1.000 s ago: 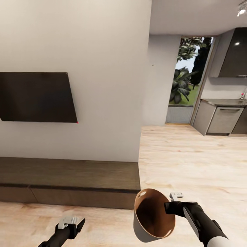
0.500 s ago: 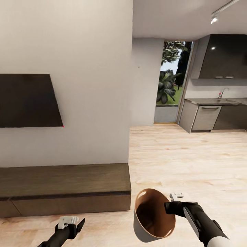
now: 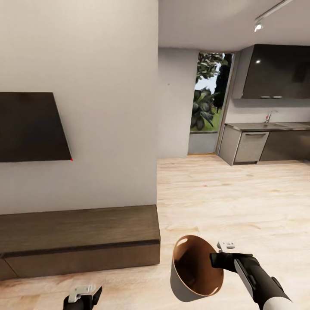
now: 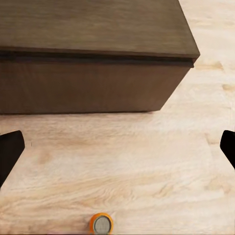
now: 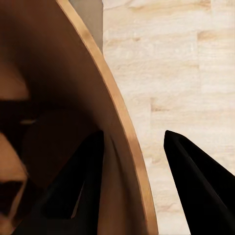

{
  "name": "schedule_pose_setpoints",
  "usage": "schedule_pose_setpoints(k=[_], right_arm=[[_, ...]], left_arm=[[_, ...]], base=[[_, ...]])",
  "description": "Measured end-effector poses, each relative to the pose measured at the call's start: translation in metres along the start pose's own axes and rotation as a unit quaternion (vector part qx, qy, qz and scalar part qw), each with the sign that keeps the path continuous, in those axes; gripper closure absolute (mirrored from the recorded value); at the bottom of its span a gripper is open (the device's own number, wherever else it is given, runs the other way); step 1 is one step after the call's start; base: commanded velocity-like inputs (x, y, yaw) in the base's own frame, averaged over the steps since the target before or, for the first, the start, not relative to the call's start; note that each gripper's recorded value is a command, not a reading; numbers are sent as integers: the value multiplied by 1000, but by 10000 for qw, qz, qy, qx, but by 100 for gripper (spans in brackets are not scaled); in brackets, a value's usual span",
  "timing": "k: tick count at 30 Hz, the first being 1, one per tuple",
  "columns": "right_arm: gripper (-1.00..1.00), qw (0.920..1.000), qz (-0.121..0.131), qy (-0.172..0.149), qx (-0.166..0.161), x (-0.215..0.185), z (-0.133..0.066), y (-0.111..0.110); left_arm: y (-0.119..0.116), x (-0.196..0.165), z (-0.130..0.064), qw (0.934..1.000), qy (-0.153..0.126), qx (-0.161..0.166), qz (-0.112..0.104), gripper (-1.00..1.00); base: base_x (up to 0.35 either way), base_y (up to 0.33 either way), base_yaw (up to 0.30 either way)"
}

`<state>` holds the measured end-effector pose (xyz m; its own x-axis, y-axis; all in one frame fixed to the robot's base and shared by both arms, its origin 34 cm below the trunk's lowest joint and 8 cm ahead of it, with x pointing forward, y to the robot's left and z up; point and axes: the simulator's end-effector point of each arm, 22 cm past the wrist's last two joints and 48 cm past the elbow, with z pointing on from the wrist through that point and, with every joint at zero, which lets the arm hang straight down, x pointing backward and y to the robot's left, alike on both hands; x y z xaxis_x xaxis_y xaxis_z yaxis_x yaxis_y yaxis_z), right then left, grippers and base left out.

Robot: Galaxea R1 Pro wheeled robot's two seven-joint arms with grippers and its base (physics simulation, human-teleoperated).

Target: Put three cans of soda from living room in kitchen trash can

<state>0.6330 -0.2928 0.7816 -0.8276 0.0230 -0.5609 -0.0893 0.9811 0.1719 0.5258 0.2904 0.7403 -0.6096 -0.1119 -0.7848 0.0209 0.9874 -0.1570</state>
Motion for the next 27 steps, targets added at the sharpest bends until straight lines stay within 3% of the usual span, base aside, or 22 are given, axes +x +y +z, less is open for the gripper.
schedule_pose_setpoints(k=[1,3,8,15,21,27], right_arm=[[100,10000,0,22,7,1,1,-1],[100,9995,247,182,50,8,1,-8],[100,9972,532,514,92,19,4,-16],[100,9962,641,520,269,-26,-3,-42],[100,9946,788,615,274,-60,-8,-48],[100,9936,800,744,279,-58,-1,-49]], left_arm=[[3,3,1,10000,-12,-63,4,-100],[12,9,2,9997,-89,-244,24,-100],[15,16,6,9995,-85,-300,38,-100],[17,30,12,9995,-4,-299,49,-100],[19,44,17,9995,-2,-314,54,-100],[20,54,22,9995,24,-322,56,-100]], base=[[0,0,-3],[0,0,-2],[0,0,0],[0,0,0],[0,0,0],[0,0,0]])
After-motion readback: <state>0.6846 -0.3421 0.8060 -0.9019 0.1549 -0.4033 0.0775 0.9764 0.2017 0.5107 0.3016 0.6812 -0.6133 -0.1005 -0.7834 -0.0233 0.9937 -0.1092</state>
